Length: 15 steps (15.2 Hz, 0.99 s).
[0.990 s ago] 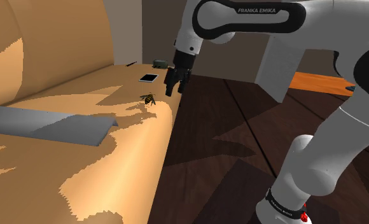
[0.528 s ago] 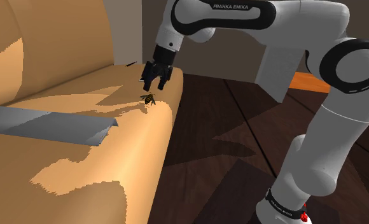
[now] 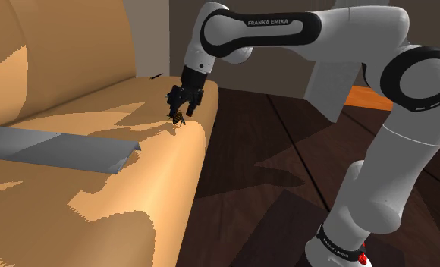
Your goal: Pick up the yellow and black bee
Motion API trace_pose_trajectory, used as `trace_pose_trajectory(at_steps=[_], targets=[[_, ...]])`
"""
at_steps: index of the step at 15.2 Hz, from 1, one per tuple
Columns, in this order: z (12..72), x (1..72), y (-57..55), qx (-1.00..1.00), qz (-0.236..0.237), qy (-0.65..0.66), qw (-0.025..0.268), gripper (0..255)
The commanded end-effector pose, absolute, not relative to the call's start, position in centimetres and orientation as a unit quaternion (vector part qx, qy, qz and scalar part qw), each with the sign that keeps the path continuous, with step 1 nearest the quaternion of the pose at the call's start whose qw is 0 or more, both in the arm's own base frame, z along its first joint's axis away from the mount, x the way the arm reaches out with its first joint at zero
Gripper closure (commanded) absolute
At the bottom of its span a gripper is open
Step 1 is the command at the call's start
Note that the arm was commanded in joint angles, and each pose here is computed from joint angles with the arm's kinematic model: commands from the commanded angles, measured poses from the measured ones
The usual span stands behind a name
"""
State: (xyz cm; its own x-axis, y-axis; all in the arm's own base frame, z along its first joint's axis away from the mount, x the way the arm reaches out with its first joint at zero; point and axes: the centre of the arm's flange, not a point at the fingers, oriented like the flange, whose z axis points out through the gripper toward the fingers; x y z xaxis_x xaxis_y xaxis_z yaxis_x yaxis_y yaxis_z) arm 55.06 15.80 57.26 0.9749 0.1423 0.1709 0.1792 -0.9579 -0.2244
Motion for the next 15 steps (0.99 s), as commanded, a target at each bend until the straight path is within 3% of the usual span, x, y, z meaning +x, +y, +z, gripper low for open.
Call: trace_pose_trajectory(at_steps=[1,15], targets=[[57.1,55.0,15.8,-0.986,-0.077,-0.081,0.120,255],[59.7,55.0,15.7,-0.986,-0.077,-0.081,0.120,255]])
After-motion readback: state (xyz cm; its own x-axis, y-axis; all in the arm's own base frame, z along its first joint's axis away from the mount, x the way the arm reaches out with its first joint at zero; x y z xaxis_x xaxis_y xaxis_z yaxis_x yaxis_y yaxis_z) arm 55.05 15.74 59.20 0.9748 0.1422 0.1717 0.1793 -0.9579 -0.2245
